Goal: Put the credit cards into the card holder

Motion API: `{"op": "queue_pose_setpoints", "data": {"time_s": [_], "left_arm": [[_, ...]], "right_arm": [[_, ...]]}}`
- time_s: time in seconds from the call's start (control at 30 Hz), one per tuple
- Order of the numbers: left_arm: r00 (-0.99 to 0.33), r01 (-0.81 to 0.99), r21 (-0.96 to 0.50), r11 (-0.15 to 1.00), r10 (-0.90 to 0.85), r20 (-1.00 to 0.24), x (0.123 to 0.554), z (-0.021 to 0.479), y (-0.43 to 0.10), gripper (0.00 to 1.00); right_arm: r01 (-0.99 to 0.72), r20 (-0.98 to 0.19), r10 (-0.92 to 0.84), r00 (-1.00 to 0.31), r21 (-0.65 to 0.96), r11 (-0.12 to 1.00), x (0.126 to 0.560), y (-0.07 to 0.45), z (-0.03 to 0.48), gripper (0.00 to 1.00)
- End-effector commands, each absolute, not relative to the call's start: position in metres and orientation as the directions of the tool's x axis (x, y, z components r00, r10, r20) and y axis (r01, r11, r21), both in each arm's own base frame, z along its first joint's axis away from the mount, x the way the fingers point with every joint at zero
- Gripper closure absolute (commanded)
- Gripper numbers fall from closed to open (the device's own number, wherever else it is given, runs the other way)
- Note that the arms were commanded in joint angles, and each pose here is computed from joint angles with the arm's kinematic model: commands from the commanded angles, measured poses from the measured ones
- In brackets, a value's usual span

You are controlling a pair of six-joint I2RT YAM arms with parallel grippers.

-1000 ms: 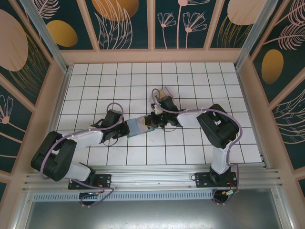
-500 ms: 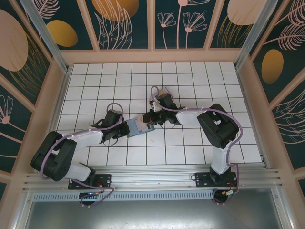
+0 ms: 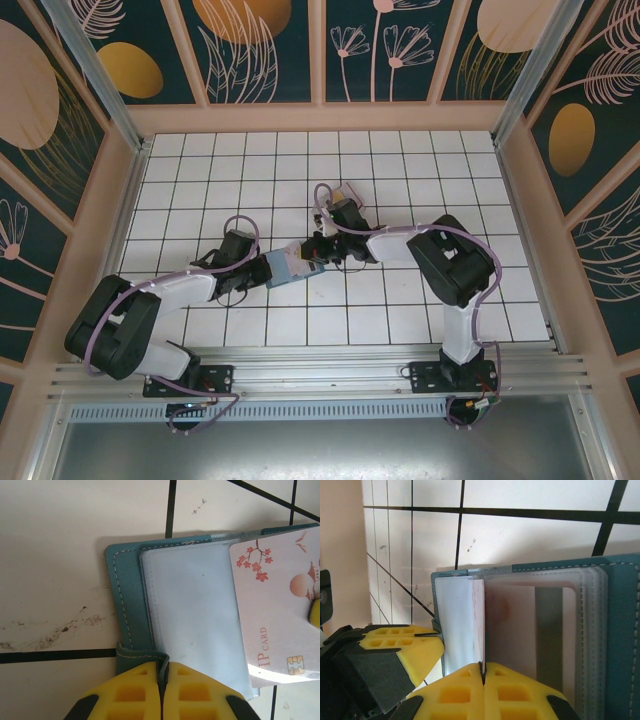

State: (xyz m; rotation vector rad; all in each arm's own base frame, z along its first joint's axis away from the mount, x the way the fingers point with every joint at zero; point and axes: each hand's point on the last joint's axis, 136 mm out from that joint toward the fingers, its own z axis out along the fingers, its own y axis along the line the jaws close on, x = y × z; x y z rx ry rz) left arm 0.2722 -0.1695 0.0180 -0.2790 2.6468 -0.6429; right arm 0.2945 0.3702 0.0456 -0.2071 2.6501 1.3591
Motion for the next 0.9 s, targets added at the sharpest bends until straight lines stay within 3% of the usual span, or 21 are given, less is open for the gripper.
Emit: {"op": "queue_pose_setpoints", "data": {"time_s": [0.0, 0.87], "left_arm": [[-0.931, -0.165, -0.385, 0.908, -0.272, -0.242, 0.247, -0.011, -0.151, 1.00], [-0.932, -0.164, -0.407, 0.899, -0.276, -0.234, 0.247, -0.011, -0.155, 1.00]], "right_arm": [[-0.199, -0.200, -0.062, -0.978, 0.793, 0.575, 0.295, 0.378, 0.042, 0.98], [-0.181, -0.190, -0.051, -0.980, 0.764, 0.619, 0.278, 0.380, 0.032, 0.98]]}}
